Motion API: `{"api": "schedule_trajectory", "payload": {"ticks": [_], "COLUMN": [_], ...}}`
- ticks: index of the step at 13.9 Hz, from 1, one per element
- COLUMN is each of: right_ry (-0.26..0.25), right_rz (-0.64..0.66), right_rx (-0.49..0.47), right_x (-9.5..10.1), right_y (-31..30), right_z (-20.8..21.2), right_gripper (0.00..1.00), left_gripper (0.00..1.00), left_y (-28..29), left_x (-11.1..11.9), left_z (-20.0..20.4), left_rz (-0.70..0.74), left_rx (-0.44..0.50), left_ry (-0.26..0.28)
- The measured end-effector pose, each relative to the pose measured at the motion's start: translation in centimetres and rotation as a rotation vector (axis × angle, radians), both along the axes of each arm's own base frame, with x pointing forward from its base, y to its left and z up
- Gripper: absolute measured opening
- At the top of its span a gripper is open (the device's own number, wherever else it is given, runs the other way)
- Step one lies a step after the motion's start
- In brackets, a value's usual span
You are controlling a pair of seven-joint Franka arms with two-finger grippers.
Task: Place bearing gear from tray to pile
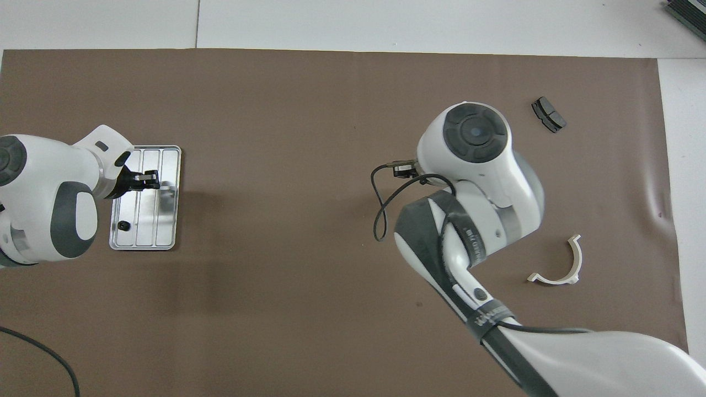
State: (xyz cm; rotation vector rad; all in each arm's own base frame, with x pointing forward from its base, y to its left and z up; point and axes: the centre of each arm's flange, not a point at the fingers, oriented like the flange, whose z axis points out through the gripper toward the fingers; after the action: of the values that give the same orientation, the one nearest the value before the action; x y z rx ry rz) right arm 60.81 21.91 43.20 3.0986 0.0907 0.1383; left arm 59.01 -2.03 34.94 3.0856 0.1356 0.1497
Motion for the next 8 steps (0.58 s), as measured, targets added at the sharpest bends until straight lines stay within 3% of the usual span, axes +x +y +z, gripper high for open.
{"api": "schedule_trajectory", "payload": {"ticks": [3,5,8], "right_ry": [0.034,0.049,0.027], "right_rz": [0.048,0.072,0.081], "right_rx": [0.002,0.018,0.017], "right_x": [1.8,2.1,2.3], "right_y": [-10.7,-17.0,-23.5], "right_z": [0.7,-1.2,-4.5], "right_gripper": [0.35,0.35,0.35], "left_gripper": [0.34,0.34,0.34], "left_y": [-8.9,-17.1,-27.4], "left_x": [-0.1,-2.2,-6.7], "left_z": [2.1,2.1,2.1], "left_rz": [0.089,0.133,0.142], "left_rx": [-0.025,-0.040,-0.053], "left_ry": [0.022,0.034,0.051]}}
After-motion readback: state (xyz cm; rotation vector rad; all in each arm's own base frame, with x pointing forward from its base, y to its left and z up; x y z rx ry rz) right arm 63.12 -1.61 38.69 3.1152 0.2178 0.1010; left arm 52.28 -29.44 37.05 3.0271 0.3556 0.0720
